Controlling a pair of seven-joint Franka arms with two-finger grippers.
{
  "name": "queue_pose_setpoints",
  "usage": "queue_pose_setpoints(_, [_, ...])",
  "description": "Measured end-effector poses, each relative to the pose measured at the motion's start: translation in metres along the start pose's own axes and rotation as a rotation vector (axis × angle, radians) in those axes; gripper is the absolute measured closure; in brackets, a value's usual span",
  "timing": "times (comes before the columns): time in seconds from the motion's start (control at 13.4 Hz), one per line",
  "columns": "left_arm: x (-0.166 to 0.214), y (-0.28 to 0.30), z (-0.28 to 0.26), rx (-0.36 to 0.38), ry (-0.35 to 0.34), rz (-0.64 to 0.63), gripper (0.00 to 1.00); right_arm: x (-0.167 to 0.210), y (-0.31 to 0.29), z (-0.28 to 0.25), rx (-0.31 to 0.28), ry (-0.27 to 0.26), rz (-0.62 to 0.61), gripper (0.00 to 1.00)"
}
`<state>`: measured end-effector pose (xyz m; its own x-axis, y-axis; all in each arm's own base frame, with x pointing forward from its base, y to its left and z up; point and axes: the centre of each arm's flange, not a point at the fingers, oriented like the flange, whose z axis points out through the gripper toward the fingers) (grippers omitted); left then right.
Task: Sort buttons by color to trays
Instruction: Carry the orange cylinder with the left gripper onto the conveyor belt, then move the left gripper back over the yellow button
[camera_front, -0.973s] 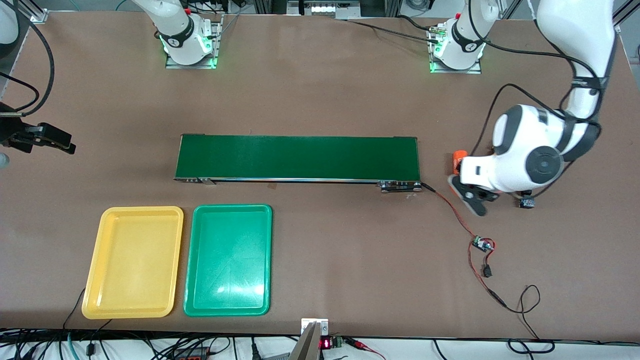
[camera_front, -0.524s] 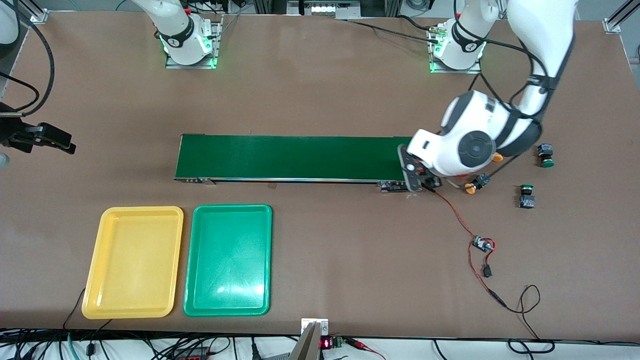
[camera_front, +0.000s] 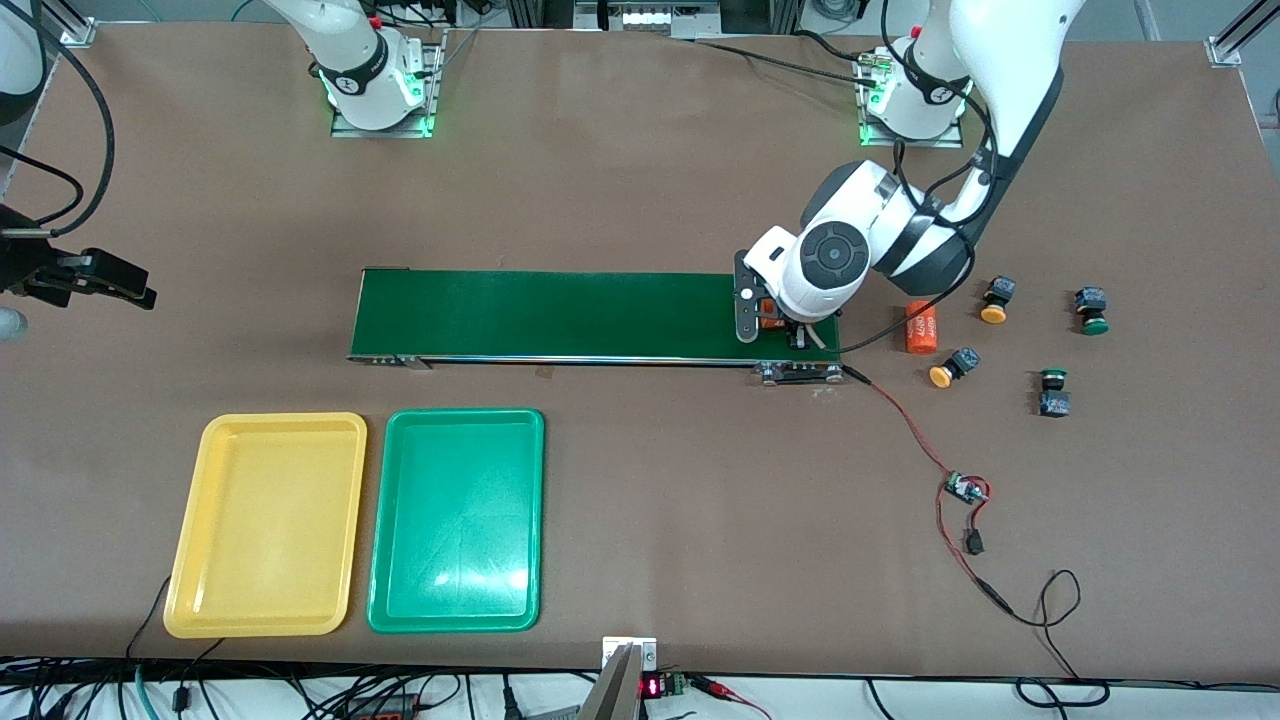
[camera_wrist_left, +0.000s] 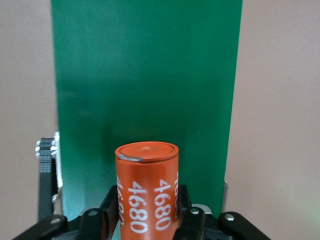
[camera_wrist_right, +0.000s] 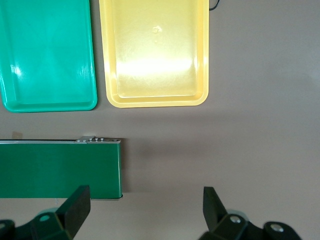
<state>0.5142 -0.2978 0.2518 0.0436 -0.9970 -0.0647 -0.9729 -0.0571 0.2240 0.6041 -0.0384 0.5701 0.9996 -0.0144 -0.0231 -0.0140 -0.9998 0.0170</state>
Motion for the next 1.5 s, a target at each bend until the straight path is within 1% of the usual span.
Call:
queue_pose_setpoints(0.15, [0.0,-0.001,0.007,-0.002,-0.003,0.009,0.49,0.0,0.0,0.0,0.0,-0.001,0.0,0.0])
queue_pose_setpoints(0.22, [-0.001,-0.001,0.007,0.001,-0.008,0.013,0.41,0.0,0.0,0.001,0.0,-0.001,0.0,0.0])
queue_pose_setpoints(0.37, [-0.007,-0.006,0.001,0.006,-0.009,0.0,0.18,0.0,0.0,0.001,0.0,-0.003,0.0,0.0])
queue_pose_setpoints(0.52, [-0.024,-0.015,-0.025,-0.012,-0.033,-0.041,0.0,0.0,0.0,0.004,0.0,-0.011,0.0,0.0])
queue_pose_setpoints(0.67, [-0.046,-0.023,-0.067,-0.045,-0.07,-0.123,0.0,0.0,0.0,0.008,0.001,-0.019,0.0,0.0])
queue_pose_setpoints(0.75, [-0.058,-0.027,-0.089,-0.056,-0.084,-0.19,0.0,0.001,0.0,0.008,0.0,-0.019,0.0,0.0])
queue_pose_setpoints(0.9, [-0.088,-0.038,-0.114,-0.067,-0.097,-0.378,0.0,0.001,-0.001,0.008,0.001,-0.02,-0.002,0.0])
queue_pose_setpoints(1.05, [-0.124,-0.054,-0.112,-0.077,-0.091,-0.53,0.0,0.001,-0.007,0.008,0.001,-0.02,-0.012,0.0])
queue_pose_setpoints(1.12, [-0.148,-0.066,-0.106,-0.076,-0.086,-0.576,0.0,0.001,-0.01,0.008,0.001,-0.02,-0.016,0.0])
queue_pose_setpoints(1.2, [-0.174,-0.078,-0.099,-0.051,-0.106,-0.596,0.0,0.001,-0.01,0.008,0.001,-0.02,-0.017,0.0])
queue_pose_setpoints(1.27, [-0.199,-0.089,-0.086,-0.023,-0.152,-0.595,0.0,0.001,-0.01,0.008,0.001,-0.021,-0.017,0.0])
queue_pose_setpoints(1.35, [-0.215,-0.097,-0.07,-0.011,-0.177,-0.593,0.0,0.001,-0.011,0.008,0.001,-0.021,-0.017,0.0])
queue_pose_setpoints(1.42, [-0.229,-0.102,-0.056,-0.004,-0.175,-0.602,0.0,0.001,-0.01,0.008,0.001,-0.021,-0.017,0.0])
queue_pose_setpoints(1.5, [-0.246,-0.106,-0.042,0.008,-0.155,-0.617,0.0,0.001,-0.011,0.008,0.001,-0.021,-0.017,0.0])
